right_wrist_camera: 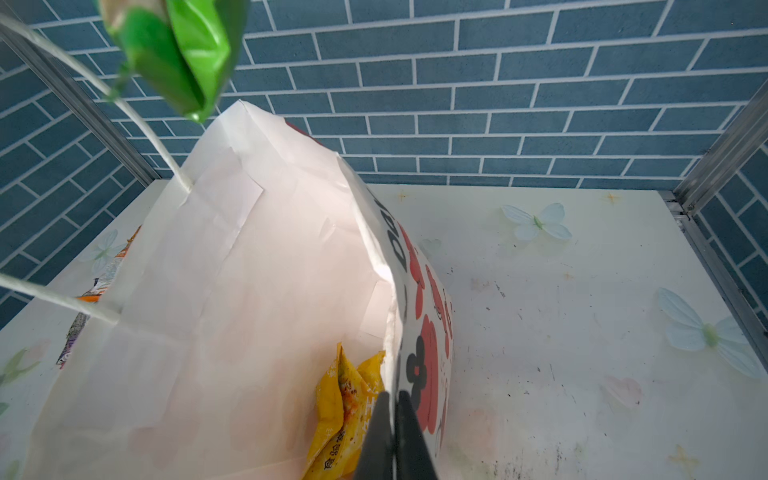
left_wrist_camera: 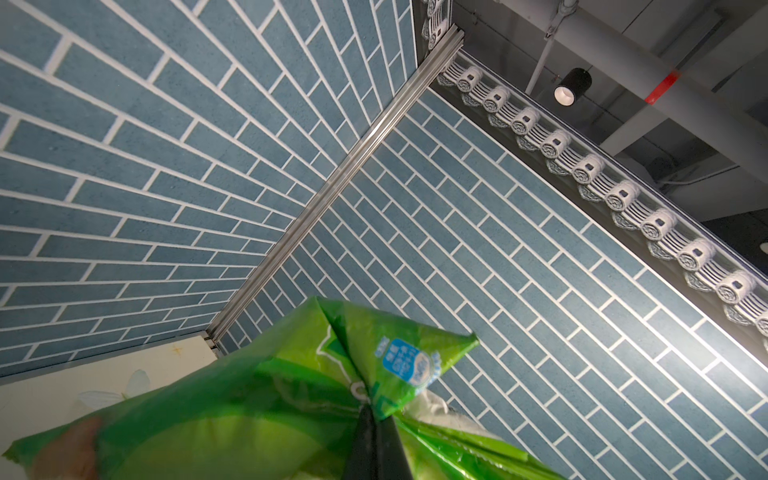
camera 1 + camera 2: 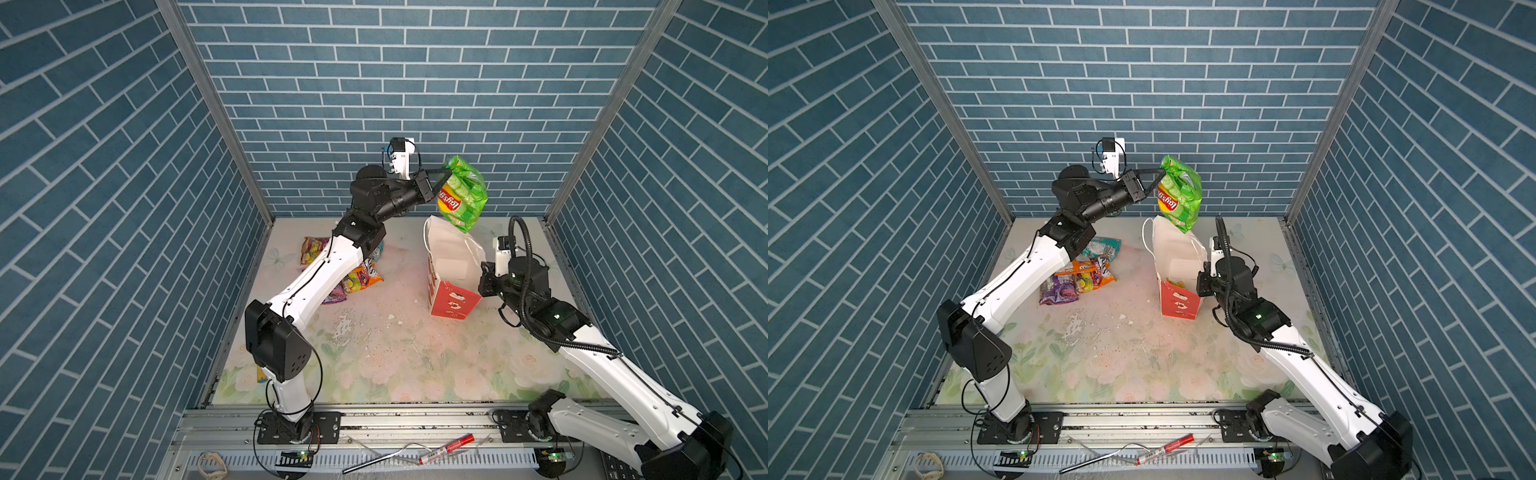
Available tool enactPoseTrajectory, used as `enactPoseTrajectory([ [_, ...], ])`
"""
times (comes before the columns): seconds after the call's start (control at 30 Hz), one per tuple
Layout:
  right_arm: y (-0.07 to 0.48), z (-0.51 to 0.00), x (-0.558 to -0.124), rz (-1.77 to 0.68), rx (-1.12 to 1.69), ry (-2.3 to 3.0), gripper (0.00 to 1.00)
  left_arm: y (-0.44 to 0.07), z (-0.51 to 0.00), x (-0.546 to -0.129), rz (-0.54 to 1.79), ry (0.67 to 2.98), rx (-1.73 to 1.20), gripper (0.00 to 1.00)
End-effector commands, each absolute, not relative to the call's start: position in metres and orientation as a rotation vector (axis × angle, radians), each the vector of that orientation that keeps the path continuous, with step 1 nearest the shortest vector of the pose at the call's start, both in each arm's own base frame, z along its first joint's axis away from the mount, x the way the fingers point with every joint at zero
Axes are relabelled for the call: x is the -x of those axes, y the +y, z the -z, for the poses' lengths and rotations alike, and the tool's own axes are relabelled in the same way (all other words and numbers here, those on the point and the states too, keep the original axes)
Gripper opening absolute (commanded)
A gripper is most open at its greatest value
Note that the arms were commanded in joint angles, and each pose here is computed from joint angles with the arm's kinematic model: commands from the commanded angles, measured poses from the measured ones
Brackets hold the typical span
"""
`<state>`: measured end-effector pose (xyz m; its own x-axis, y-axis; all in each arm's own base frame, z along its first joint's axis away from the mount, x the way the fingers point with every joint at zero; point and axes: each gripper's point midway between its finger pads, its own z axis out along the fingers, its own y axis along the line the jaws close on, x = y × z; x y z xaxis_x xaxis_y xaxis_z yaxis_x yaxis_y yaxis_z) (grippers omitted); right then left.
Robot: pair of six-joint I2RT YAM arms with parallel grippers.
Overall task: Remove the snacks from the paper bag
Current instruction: 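Lift the green chip bag higher, clearing the paper bag mouth, with the left gripper, then carry the green chip bag with the left gripper over the snack pile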
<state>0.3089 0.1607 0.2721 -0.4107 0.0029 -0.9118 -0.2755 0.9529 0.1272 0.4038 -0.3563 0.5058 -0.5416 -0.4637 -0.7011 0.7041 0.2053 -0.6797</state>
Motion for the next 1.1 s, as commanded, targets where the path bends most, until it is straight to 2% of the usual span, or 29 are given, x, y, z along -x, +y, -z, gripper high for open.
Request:
enactPoseTrajectory([
  [0.0, 0.157, -0.28, -0.305, -0.345, 0.145, 1.936, 0.0, -0.346, -0.526, -0.403, 1.504, 1.489, -0.254, 0.0],
  [0.5, 0.159, -0.281, -0.306, -0.335, 0.172, 1.941, 0.0, -0.289, -0.553, -0.407, 1.246, 1.51, -0.214, 0.0],
  [0.9, 0.153, -0.293, -0.316, -0.255, 0.145, 1.97, 0.0, -0.18, -0.543, -0.426, 0.987, 1.537, 0.024, 0.0],
  [1.07, 0.155, -0.305, -0.322, -0.25, 0.109, 2.004, 0.0, -0.14, -0.512, -0.446, 0.858, 1.642, 0.146, 0.0],
])
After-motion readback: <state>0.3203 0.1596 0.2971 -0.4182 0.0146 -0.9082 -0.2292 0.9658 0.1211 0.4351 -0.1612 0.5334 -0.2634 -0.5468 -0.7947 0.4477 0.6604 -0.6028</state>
